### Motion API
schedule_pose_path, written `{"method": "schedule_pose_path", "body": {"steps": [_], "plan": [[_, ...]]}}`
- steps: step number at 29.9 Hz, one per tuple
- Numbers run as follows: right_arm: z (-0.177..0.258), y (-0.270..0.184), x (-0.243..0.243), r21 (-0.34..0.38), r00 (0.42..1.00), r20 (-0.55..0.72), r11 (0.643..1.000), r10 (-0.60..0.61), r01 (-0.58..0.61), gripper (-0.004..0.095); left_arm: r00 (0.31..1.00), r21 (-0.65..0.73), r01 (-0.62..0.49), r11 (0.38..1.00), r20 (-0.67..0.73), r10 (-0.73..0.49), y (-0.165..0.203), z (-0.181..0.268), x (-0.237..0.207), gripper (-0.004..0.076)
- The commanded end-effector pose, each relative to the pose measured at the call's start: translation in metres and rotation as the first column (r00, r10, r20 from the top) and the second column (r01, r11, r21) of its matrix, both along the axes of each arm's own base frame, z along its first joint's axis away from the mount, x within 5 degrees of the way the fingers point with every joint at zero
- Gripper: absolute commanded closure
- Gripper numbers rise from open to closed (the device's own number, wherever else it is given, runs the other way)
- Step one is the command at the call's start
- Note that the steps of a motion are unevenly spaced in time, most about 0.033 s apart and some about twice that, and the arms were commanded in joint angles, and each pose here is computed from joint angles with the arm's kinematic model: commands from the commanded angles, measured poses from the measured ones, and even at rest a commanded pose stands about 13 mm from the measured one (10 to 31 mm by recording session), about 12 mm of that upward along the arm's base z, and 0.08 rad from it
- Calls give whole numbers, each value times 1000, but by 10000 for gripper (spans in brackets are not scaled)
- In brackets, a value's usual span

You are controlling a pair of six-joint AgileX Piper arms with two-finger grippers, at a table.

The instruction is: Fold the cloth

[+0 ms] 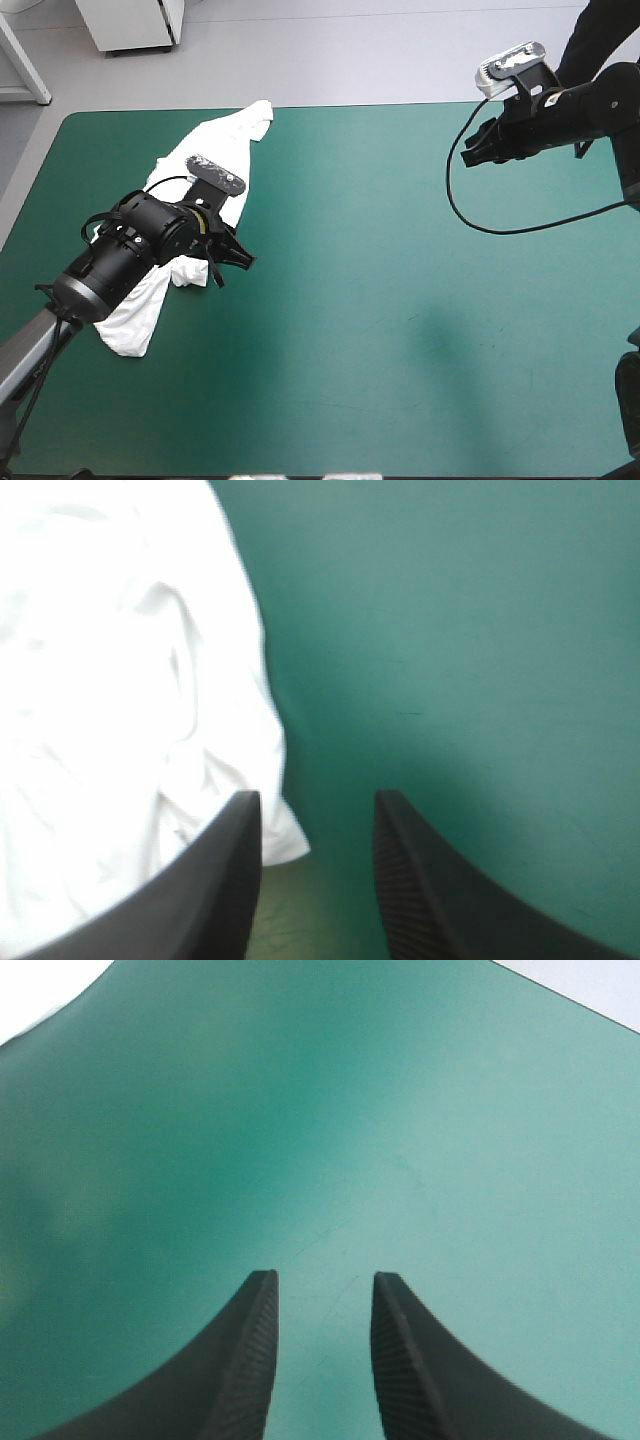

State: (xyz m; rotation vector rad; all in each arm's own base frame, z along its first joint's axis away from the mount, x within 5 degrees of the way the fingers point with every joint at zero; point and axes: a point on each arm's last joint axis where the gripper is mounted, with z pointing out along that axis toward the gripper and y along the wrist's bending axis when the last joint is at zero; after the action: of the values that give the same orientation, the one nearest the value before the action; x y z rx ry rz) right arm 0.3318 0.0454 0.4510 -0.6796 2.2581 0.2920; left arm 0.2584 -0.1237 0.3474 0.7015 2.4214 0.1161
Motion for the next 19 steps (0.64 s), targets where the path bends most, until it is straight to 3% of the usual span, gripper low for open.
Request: {"method": "schedule_pose_path", "body": {"steps": [1,7,15,19], "plan": [[23,-2,-12,30,996,92,999,-20,17,592,983,-19,-94,995,158,96,19,22,12,420],[22,-2,-13,30,996,85,999,-19,16,594,958,16,-267,964,110,264,69,-2,52,419],[22,-2,-13,32,996,84,999,-21,18,594,945,10,-324,946,46,323,106,-15,115,417],[23,-2,-13,32,996,86,999,-21,19,594,946,-21,-326,945,-1,326,109,-24,144,357]]}}
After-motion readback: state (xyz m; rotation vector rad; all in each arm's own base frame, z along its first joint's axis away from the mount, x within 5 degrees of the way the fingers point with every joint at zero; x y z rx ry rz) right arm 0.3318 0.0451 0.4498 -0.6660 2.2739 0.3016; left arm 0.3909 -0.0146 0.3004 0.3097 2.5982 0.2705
